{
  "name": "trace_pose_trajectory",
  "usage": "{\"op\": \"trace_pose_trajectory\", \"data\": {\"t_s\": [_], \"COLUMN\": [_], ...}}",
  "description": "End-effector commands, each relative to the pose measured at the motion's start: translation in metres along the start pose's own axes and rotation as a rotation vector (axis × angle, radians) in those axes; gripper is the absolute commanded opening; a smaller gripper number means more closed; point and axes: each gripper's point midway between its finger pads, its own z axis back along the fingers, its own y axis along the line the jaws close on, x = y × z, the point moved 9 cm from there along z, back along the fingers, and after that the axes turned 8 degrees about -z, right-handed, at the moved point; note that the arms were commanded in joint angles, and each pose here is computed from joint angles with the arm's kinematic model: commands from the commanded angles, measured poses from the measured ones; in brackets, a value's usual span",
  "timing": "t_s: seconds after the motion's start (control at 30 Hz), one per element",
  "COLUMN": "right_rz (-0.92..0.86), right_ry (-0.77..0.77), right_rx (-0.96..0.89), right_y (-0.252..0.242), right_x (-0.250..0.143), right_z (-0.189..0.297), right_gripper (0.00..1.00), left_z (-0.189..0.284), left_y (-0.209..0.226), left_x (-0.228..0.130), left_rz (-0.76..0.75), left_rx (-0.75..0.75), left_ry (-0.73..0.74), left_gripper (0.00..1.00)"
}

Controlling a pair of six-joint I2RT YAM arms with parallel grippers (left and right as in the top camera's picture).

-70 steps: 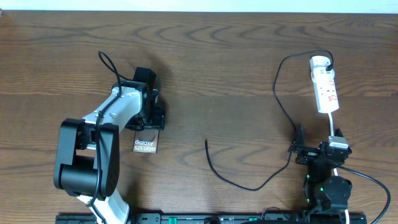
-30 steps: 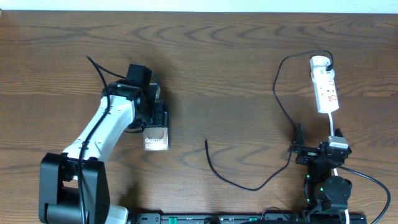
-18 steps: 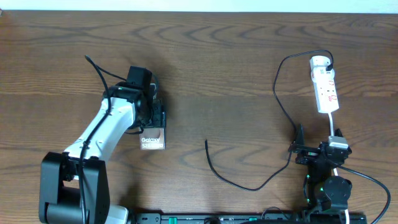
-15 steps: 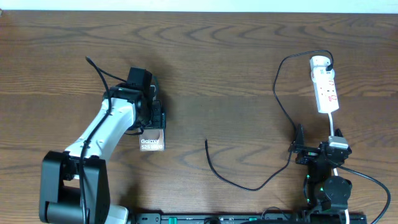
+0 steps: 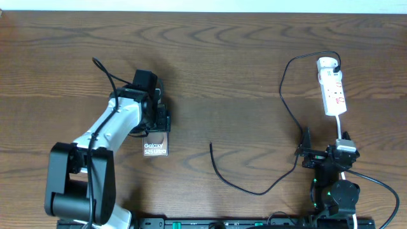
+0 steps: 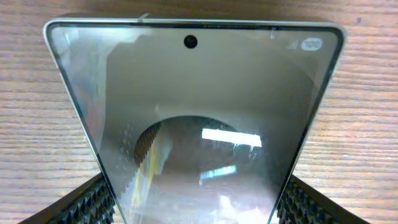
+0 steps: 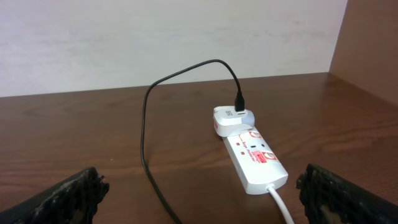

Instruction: Plug charger to phone and switch on socket

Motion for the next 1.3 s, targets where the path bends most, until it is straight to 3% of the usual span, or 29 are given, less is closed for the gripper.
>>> {"op": "trace_pose_trajectory", "data": {"t_s": [0.0,1.03,1.1,1.17,1.27], "right_rz": [0.0,0.0,0.0,0.0,0.0], "right_ry": [-0.003,-0.003,-0.003,-0.003,-0.003], "right_rx": [-0.013,-0.013,-0.013,-0.013,-0.013], "right_y": [-0.002,-0.002,-0.002,-0.002,-0.002], "right_x": [0.0,0.0,0.0,0.0,0.0], "right_z": [0.0,0.0,0.0,0.0,0.0], "right_gripper": [0.99,0.99,0.99,0.99,0.99], "left_z": [-0.007,-0.033,-0.033,-0.033,-0.033], "left_y": [0.001,0.005,0.005,0.005,0.005], "left_x": [-0.001,-0.027,-0.028,-0.03,-0.03], "left_rz": [0.01,0.014,0.014,0.015,0.015], "left_rx": [0.011,0.015,0.015,0.016,0.016], "left_ry": [0.022,0.076,0.08,0.089,0.093], "left_gripper": [0.07,0.08,0.17,0.36,0.37]}}
